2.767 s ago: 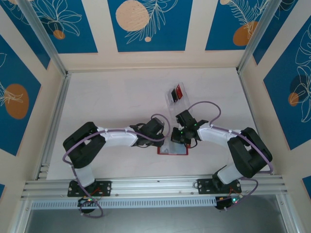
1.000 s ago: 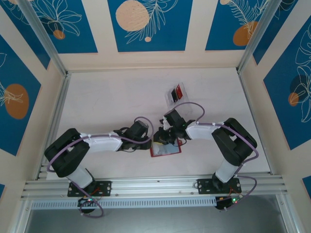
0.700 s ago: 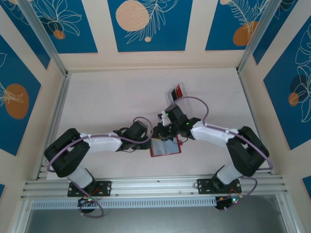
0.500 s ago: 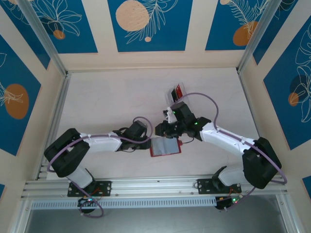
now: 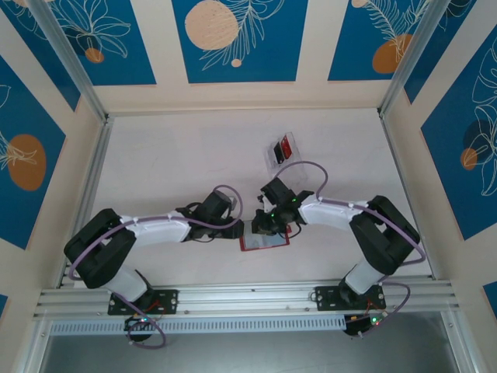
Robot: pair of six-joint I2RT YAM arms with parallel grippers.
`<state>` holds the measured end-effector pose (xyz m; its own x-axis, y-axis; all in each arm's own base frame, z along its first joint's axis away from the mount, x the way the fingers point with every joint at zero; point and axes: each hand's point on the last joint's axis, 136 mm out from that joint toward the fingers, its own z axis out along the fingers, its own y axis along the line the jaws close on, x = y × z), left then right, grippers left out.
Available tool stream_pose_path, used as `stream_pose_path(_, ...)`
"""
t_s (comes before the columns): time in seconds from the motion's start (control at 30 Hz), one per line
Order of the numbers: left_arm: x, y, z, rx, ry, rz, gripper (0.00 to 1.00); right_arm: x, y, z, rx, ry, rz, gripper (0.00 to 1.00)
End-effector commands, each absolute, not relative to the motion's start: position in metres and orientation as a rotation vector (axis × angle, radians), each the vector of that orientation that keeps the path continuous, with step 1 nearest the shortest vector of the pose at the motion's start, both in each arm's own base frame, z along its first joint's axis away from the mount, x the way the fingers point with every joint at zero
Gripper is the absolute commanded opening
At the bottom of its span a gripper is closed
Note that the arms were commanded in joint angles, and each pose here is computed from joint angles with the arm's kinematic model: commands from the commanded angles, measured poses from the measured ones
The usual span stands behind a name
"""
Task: Put the credit cards into the card holder
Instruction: Flip over the card slot in the card holder.
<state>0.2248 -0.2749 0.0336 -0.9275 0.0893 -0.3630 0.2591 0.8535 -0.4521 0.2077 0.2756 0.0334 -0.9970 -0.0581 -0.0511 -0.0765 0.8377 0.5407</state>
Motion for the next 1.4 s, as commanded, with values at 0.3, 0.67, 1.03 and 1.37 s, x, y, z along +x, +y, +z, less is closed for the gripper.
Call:
stream_pose_path(0.3,0.229,-0.297,0.031,0.352,2.716,-0.688,0.45,0.218,0.294,0.033,-0.1,2.945,1.002,0.13)
stream_pose_path(0.67,0.23,-0.296,0.029,0.374,2.723,-0.596,0.44,0.22,0.276,0.063,-0.085,2.882,0.957,0.13)
stream_pose_path(1.03,0.231,-0.296,0.038,0.396,2.704,-0.543,0.43,0.223,0.251,0.081,-0.03,2.829,0.94,0.13)
stream_pose_path(1.37,0.231,-0.303,0.034,0.442,2.712,-0.471,0.4,0.224,0.24,0.082,0.003,2.818,0.94,0.13)
